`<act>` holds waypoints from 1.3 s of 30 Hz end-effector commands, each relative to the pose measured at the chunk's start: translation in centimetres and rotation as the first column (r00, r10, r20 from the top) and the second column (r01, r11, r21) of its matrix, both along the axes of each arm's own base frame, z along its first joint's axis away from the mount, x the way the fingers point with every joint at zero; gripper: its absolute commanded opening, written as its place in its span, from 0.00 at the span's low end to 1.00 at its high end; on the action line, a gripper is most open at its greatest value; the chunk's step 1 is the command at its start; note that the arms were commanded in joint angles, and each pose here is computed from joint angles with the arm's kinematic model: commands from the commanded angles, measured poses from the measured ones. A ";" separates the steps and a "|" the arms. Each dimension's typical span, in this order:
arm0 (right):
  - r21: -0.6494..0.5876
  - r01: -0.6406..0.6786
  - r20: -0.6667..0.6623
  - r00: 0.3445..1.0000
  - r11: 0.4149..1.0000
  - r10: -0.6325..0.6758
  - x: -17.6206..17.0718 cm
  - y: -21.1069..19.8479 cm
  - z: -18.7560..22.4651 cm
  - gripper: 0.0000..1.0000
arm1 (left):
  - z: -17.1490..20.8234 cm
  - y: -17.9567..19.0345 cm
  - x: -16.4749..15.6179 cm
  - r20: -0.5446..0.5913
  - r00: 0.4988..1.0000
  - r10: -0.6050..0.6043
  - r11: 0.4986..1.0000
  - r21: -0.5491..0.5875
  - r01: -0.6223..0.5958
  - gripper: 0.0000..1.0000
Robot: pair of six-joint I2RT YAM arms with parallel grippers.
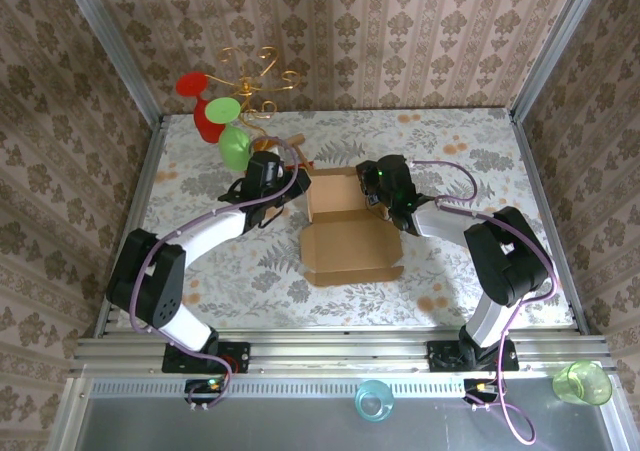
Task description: Fold the paper box
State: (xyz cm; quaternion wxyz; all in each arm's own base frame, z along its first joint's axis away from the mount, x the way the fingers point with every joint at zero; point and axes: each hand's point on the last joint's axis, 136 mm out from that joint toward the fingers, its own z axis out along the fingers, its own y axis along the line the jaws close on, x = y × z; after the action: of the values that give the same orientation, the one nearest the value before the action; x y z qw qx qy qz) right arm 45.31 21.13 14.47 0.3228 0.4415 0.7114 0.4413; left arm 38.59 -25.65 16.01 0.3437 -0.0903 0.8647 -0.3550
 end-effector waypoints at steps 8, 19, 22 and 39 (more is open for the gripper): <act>-0.028 0.014 -0.042 0.999 1.000 -0.016 -1.3 -1.0 -1.4 0.13 | 1.8 0.7 -0.4 0.054 0.998 0.020 1.000 0.000 -0.020 0.20; -0.028 0.016 -0.026 1.000 0.999 -0.017 -1.4 -1.0 -1.2 0.12 | 2.7 -0.1 -0.7 0.012 1.000 0.000 1.000 -0.016 0.000 0.49; -0.029 0.013 -0.023 1.000 1.000 -0.013 -1.4 -0.9 -1.0 0.12 | 1.2 -0.5 -0.7 -0.035 0.999 -0.004 1.000 -0.006 0.003 0.48; -0.021 0.011 -0.001 1.000 1.000 -0.011 -1.7 -1.1 -0.8 0.07 | -0.9 -1.7 -0.7 -0.061 0.998 -0.014 0.998 -0.058 0.011 0.24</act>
State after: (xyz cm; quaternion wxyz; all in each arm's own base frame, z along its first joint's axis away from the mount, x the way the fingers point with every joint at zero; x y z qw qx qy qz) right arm 44.31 20.66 14.54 0.3272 0.4390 0.7061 0.4490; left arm 38.04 -27.14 15.58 0.3156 -0.1031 0.8672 -0.3712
